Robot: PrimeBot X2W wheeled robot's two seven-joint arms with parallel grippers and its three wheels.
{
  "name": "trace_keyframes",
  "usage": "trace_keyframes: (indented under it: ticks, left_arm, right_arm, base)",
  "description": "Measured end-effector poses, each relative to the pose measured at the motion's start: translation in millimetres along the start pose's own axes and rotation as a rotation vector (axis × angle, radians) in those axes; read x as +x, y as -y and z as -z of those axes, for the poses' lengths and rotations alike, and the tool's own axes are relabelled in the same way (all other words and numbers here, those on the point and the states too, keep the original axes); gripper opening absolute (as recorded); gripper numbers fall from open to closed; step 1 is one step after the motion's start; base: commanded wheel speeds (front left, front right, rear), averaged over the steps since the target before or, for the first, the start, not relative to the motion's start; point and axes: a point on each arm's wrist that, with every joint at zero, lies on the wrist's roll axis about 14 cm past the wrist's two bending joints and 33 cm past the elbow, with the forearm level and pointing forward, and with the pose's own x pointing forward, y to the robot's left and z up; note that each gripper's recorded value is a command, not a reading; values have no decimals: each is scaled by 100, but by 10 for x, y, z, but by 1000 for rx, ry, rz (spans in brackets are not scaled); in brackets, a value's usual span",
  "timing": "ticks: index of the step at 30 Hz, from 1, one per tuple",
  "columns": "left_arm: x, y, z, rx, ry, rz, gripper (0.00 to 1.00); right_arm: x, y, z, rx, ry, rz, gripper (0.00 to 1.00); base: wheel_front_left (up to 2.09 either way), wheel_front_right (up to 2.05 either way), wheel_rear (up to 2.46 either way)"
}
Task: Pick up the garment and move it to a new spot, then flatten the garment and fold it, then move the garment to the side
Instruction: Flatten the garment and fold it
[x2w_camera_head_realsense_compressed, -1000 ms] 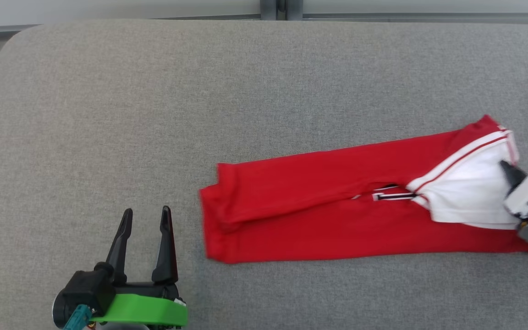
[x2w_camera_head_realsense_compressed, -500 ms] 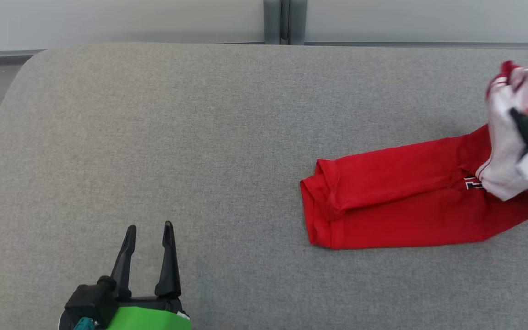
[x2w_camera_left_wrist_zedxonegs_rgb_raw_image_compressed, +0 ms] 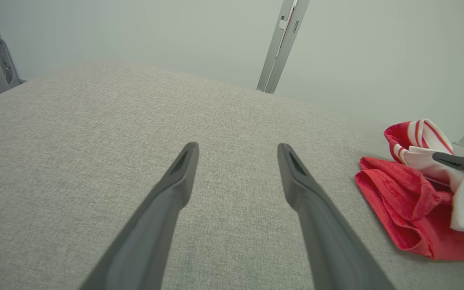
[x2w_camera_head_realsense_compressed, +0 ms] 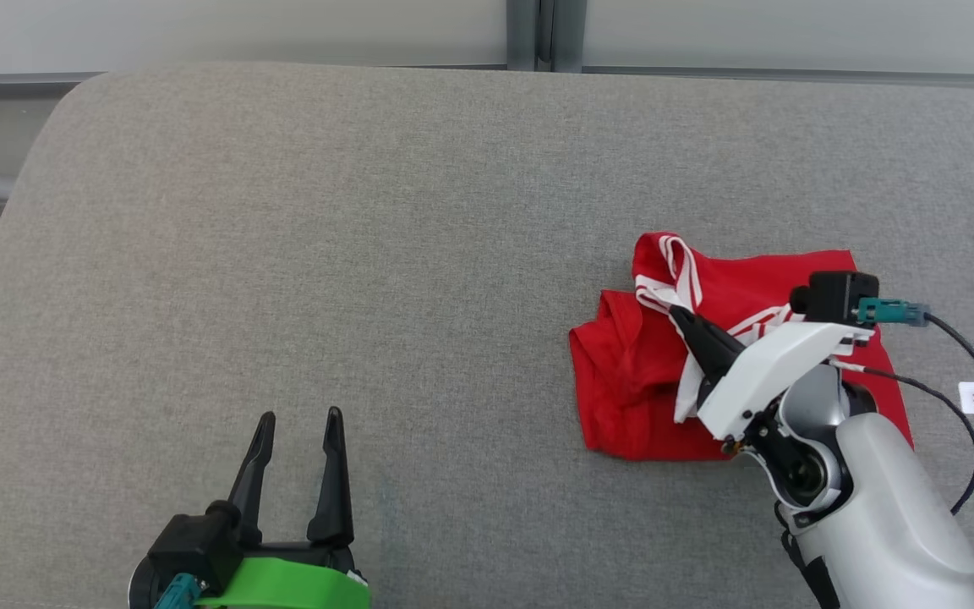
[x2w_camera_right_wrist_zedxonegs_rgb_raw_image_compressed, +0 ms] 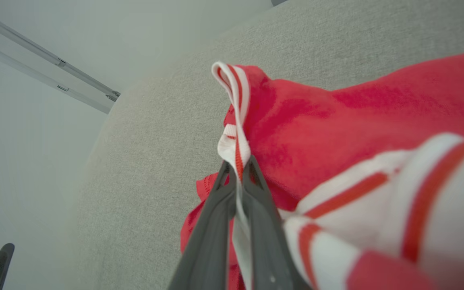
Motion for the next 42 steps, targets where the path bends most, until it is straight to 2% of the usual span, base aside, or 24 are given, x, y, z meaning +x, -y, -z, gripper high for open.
trace_keyframes:
  ticks: [7,17,18,21,22,24,28,33,39,40,42]
  left_arm:
    - [-57,-36,23,2,-7,-15,100]
    - [-32,35,102,5,-32,16,100]
    - [-28,46,110,6,-34,20,100]
    - [-15,87,146,13,-45,38,100]
    - [-13,97,157,16,-48,42,100]
    - [-7,121,178,18,-55,51,100]
    - [-5,138,206,18,-63,58,100]
    - [-5,108,198,21,-61,50,100]
    - [-44,75,80,30,-23,42,100]
    - [-45,79,17,32,-3,45,100]
    - [-59,86,-14,34,7,48,100]
  right_arm:
    - [40,-166,168,34,-14,-44,0]
    - [74,-370,183,119,25,-109,0]
    - [78,-400,175,124,31,-118,28]
    - [89,-544,62,193,95,-166,89]
    - [90,-589,38,204,110,-180,100]
    - [84,-642,-25,254,161,-196,100]
    - [67,-734,36,263,168,-216,100]
    - [-48,-581,-5,180,256,-172,100]
    - [-511,152,-332,-165,400,8,100]
    - [-781,343,-626,-284,499,86,100]
    - [-1020,506,-708,-365,538,162,100]
  base:
    - [0,0,0]
    - [0,0,0]
    - [0,0,0]
    - [0,0,0]
    - [0,0,0]
    - [0,0,0]
    - [0,0,0]
    - [0,0,0]
    - [0,0,0]
    - [0,0,0]
    - [0,0,0]
